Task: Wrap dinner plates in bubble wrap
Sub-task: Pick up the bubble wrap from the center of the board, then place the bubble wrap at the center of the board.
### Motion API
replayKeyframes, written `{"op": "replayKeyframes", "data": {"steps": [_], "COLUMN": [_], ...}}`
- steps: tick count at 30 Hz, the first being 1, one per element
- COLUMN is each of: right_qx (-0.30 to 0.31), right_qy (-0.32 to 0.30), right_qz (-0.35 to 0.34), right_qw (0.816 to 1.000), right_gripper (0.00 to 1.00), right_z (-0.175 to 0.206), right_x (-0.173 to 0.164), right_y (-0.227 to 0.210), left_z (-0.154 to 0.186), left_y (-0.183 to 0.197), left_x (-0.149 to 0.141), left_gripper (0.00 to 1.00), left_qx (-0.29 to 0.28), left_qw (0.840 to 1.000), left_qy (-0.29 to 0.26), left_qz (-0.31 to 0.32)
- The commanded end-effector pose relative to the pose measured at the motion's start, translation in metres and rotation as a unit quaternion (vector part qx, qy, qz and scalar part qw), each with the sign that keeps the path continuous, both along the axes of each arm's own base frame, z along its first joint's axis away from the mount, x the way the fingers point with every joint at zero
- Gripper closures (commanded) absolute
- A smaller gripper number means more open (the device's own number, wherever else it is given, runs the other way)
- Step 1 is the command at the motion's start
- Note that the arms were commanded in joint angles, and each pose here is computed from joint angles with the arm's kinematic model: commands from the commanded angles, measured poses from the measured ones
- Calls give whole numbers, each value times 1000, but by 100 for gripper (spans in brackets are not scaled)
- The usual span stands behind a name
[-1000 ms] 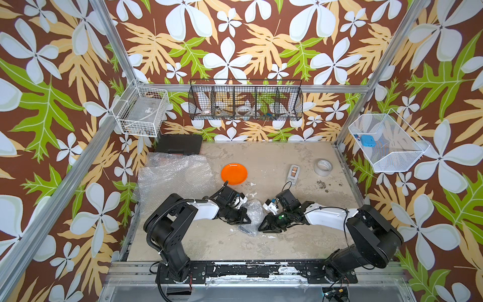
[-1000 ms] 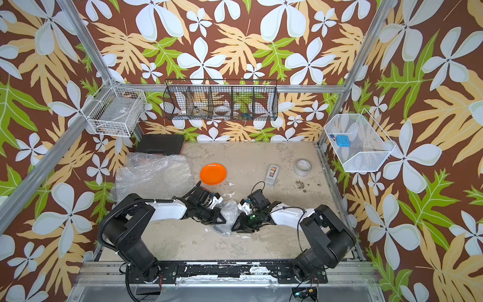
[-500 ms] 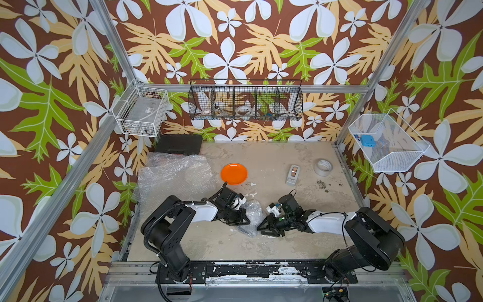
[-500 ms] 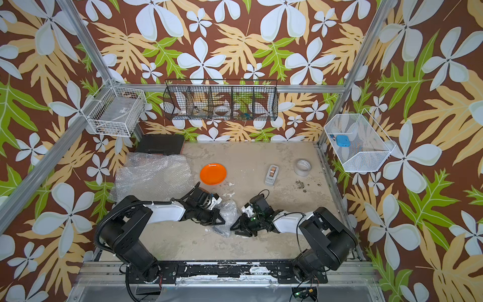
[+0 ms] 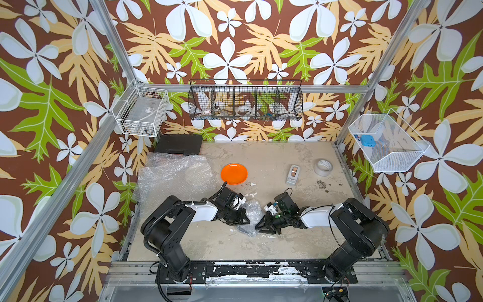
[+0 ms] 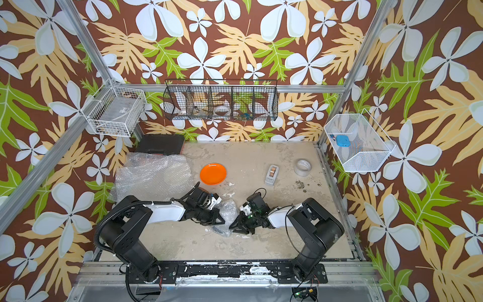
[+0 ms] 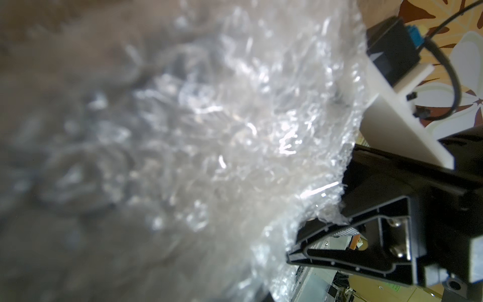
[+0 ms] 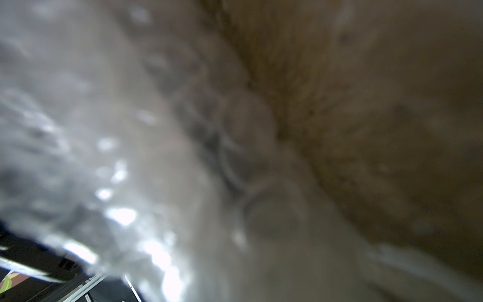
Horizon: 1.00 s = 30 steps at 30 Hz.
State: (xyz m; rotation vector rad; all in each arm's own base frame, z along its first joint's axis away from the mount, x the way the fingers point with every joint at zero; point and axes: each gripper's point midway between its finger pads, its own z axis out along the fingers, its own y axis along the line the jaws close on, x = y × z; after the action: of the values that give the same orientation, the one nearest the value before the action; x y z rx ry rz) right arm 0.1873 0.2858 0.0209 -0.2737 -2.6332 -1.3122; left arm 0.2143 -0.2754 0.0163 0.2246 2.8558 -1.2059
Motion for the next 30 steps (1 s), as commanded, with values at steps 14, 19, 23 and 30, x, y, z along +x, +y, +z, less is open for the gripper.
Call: {"op": "replayKeyframes", "data": {"steps": [14,19,23,30], "right_qx": [-59,-54,-53,-68], "right_qy": [-102,-137,-167,-204], "right_qz": [-20,-42,-65,-104], "right_qw": [993,988,982,971], "right_gripper": [99,100,100,100], "right_z": [22,51,70,88], "right_x": [40,76,124,242], "right_y": [-22,-38,-53,-75], "left_z": [86,143,170,154], "left_y": [8,30,62,104], "left_x": [42,82,108,124], "left_gripper": [73,61,57,57], "left_qx": [38,48,79,102], "left_qw": [994,983,967,963], "left_qy": [-86,-158,-207,-198], "left_qz": [46,85,126,153]}}
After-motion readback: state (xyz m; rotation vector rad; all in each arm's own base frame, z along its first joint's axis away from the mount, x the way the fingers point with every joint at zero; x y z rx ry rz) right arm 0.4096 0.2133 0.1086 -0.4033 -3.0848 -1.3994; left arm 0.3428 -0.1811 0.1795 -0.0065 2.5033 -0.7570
